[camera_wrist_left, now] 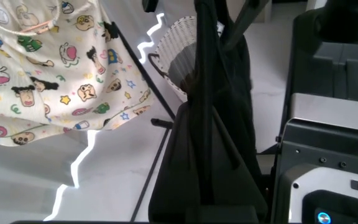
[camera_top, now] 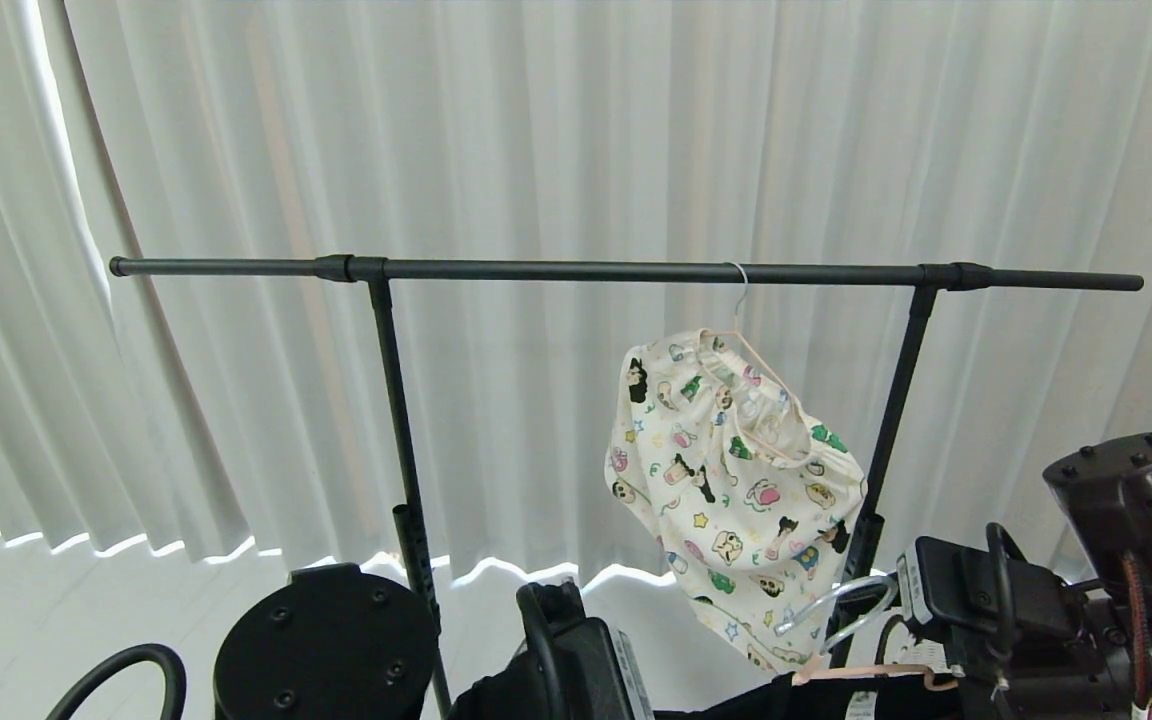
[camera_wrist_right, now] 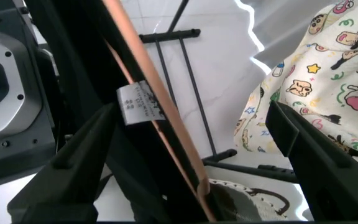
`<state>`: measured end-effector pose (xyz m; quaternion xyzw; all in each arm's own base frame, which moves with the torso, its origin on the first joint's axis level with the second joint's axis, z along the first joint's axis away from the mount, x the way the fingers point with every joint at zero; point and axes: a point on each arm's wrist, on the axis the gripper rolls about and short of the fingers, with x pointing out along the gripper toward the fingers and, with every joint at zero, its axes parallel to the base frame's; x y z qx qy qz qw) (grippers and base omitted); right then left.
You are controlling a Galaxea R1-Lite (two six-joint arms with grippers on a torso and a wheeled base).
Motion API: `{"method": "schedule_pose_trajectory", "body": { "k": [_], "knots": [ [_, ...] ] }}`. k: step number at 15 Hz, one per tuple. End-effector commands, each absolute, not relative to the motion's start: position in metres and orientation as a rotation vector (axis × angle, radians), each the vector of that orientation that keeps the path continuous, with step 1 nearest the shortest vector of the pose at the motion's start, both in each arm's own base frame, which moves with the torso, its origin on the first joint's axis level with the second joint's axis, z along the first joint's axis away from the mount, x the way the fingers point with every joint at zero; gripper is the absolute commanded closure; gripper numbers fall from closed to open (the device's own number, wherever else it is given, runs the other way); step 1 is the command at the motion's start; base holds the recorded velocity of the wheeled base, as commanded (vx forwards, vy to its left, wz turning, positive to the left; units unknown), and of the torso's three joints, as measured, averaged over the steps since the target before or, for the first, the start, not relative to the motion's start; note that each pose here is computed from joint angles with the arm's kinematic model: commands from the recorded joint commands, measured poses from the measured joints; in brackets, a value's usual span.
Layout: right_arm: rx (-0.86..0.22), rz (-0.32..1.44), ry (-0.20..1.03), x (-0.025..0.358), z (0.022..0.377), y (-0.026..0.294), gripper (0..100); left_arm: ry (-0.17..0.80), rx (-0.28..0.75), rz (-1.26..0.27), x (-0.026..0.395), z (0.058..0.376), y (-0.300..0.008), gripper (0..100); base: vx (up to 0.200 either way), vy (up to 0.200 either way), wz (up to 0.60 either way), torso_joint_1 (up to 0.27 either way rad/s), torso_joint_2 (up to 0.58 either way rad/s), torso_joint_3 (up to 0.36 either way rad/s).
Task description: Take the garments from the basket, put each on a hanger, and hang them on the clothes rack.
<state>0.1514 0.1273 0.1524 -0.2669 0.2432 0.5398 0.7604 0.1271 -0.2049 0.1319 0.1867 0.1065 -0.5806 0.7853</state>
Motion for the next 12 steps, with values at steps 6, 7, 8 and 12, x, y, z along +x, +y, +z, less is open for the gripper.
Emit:
{"method": "schedule_pose_trajectory", "body": {
  "k": [6, 7, 8, 12],
  "knots": [
    [-0.581, 1.171, 0.527, 0.1516, 0.1527, 0.1275, 100, 0.220, 0.402, -1.255, 0.1266, 0.1333, -0.2063, 100, 0.000, 0.000, 0.00, 0.000, 0.00, 0.000],
    [-0.581, 1.171, 0.527, 0.1516, 0.1527, 0.1275, 100, 0.220, 0.402, -1.257, 0.1266, 0.1333, -0.2064, 100, 0.000, 0.000, 0.00, 0.000, 0.00, 0.000],
    [-0.581, 1.170, 0.527, 0.1517, 0.1527, 0.1275, 100, 0.214, 0.400, -1.257, 0.1270, 0.1345, -0.2070, 100, 0.000, 0.000, 0.00, 0.000, 0.00, 0.000],
    [-0.585, 1.170, 0.516, 0.1515, 0.1536, 0.1274, 100, 0.175, 0.402, -1.239, 0.1289, 0.1384, -0.2093, 100, 0.000, 0.000, 0.00, 0.000, 0.00, 0.000]
  ]
}}
